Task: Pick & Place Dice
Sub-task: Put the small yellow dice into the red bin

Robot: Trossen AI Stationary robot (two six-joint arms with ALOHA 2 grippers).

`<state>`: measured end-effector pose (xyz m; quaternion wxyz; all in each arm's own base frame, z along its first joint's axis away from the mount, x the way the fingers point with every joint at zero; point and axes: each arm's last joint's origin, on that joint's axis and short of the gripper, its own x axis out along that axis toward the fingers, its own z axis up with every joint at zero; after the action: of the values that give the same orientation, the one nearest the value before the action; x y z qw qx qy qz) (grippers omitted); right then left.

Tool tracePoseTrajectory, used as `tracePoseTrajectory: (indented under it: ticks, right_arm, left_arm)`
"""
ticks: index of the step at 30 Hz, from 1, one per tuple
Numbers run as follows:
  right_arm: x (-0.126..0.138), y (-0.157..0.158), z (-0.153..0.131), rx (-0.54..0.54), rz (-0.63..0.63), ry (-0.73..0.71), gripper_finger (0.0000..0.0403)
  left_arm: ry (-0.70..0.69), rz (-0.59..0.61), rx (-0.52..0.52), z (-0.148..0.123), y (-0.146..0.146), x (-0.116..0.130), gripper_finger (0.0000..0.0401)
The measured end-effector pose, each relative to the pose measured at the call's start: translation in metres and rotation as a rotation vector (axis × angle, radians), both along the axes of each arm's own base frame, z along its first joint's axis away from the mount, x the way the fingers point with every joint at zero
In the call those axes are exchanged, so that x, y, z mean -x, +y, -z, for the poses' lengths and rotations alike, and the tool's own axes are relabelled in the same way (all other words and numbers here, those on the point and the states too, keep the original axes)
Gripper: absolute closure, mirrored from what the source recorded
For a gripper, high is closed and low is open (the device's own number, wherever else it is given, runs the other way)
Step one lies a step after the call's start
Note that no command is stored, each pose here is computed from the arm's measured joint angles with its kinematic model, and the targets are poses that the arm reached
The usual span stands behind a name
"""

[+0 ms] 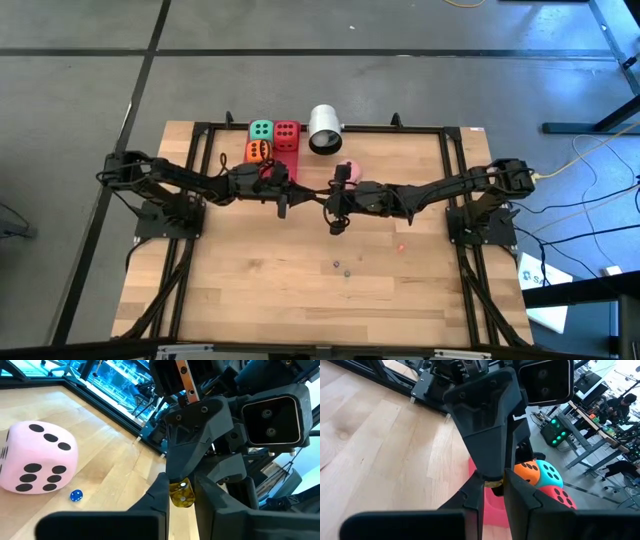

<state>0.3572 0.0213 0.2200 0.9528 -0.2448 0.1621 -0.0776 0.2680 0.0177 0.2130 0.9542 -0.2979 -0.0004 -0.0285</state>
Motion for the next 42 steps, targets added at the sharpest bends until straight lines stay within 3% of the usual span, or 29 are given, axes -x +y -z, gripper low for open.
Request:
tracePoseTrajectory:
  ticks: [8,15,21,25,32,37,42]
  right_arm:
    - [0.000,0.000,0.000,-0.014,-0.006,-0.003,0.0319]
    - [0.000,0.002,-0.003,-0.112,-0.029,-0.033,0.0242]
    - [0.001,0.004,-0.005,-0.117,-0.049,-0.033,0.0162]
    - [0.005,0.004,-0.013,-0.094,-0.037,-0.047,0.0130]
    - [0.022,0.005,-0.030,-0.018,0.073,-0.035,0.0120]
    - [0.046,0.002,-0.039,-0.066,0.087,-0.088,0.0127]
    - [0.088,-0.003,-0.051,-0.140,0.092,-0.241,0.0134]
  left_arm:
    - [-0.005,-0.001,-0.041,0.000,0.000,0.000,0.0370]
    - [-0.015,-0.007,-0.099,-0.001,0.000,0.000,0.0373]
    - [-0.024,-0.008,-0.128,-0.002,0.000,0.000,0.0373]
    - [-0.025,0.004,-0.150,-0.002,0.000,0.000,0.0373]
    - [-0.011,-0.001,-0.226,-0.010,-0.001,0.006,0.0373]
    - [0.059,-0.086,-0.298,-0.024,0.001,0.025,0.0374]
    - [0.102,-0.158,-0.355,-0.039,0.001,0.049,0.0379]
